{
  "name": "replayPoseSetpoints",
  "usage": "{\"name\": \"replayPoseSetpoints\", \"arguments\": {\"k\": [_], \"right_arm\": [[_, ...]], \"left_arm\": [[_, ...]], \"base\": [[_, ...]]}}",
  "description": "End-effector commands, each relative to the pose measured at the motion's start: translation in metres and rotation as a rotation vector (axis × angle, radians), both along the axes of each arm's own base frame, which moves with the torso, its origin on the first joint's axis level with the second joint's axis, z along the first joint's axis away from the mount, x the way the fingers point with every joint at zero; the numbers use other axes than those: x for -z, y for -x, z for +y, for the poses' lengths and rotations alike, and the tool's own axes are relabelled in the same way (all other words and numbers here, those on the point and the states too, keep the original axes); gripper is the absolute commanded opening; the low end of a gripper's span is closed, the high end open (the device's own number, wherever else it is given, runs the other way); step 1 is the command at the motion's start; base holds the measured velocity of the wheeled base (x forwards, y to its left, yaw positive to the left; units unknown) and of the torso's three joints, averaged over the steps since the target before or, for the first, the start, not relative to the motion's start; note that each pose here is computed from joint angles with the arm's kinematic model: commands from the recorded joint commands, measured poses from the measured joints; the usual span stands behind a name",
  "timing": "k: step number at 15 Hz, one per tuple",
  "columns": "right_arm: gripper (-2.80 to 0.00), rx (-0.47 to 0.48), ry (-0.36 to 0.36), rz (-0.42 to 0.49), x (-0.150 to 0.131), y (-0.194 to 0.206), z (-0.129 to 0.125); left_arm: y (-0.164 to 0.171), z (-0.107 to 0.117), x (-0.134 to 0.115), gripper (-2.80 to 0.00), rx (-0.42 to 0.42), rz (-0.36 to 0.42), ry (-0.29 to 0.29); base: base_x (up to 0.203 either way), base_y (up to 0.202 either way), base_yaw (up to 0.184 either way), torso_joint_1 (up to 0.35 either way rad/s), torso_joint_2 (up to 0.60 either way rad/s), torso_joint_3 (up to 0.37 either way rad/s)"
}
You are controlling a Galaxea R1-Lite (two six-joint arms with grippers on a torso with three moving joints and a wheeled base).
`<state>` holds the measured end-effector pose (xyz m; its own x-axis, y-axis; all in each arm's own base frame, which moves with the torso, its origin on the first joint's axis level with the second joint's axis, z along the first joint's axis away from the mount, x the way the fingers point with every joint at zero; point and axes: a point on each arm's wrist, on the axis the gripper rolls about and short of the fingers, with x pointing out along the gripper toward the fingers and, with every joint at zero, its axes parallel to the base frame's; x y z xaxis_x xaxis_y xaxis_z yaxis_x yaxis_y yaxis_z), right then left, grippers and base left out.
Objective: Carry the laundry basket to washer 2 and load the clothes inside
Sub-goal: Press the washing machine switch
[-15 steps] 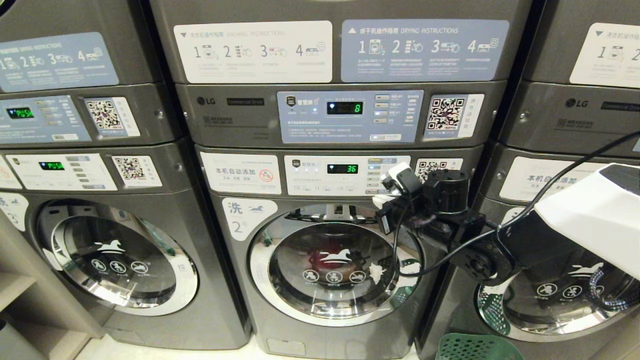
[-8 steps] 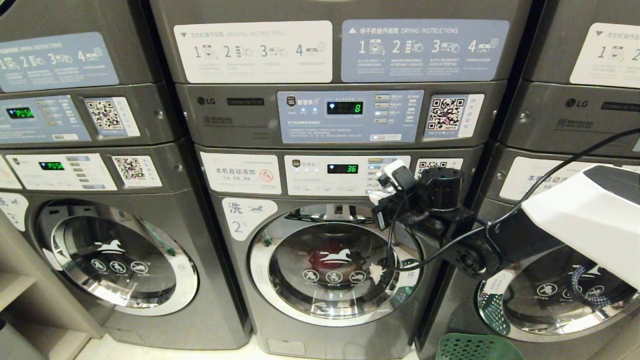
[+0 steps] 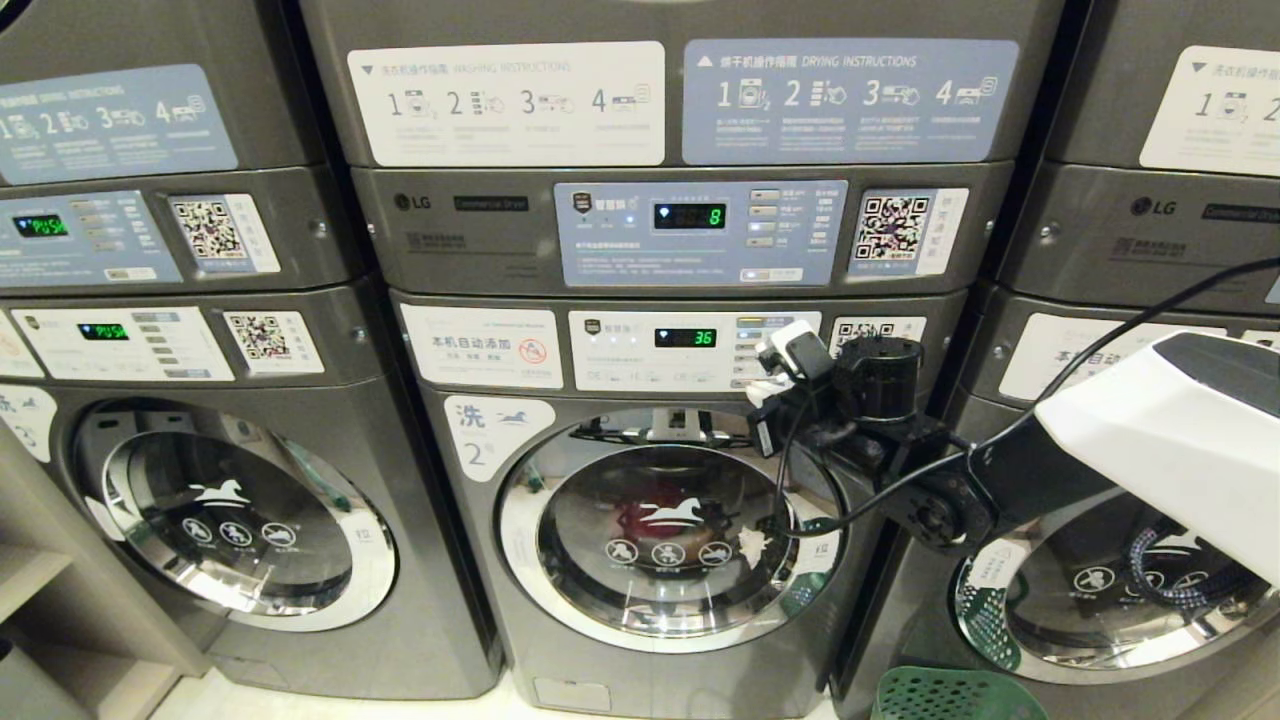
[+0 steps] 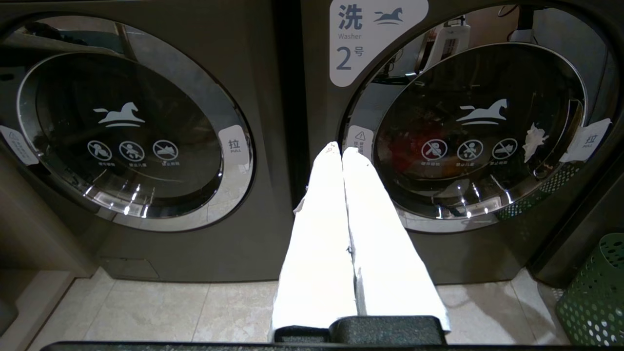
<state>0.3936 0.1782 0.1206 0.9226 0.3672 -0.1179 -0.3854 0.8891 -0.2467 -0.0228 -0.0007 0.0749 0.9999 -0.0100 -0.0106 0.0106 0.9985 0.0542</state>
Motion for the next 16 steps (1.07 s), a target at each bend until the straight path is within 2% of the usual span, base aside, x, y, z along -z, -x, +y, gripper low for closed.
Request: {"name": "replayPoseSetpoints", "arguments": {"k": [1, 7, 11, 16], "right_arm": [[-2.8, 0.002, 0.0, -0.005, 0.0, 0.0, -0.001], [-2.8, 0.003, 0.002, -0.001, 0.003, -0.002, 0.0], [-2.8, 0.003, -0.011, -0.033, -0.003, -0.011, 0.005], [-2.8, 0.004, -0.001, -0.013, 0.0, -0.01, 0.006]], "left_arm": [[0.0, 0.0, 0.0, -2.8, -0.001, 0.0, -0.001], [0.0, 0.0, 0.0, -2.8, -0.001, -0.001, -0.001], [0.0, 0.0, 0.0, -2.8, -0.001, 0.0, -0.001], [0.0, 0.0, 0.0, -2.8, -0.001, -0.001, -0.001]], "base": [[0.0, 0.0, 0.0, 0.0, 0.0, 0.0], [0.0, 0.0, 0.0, 0.0, 0.0, 0.0], [0.0, 0.0, 0.0, 0.0, 0.0, 0.0], [0.0, 0.0, 0.0, 0.0, 0.0, 0.0]]}}
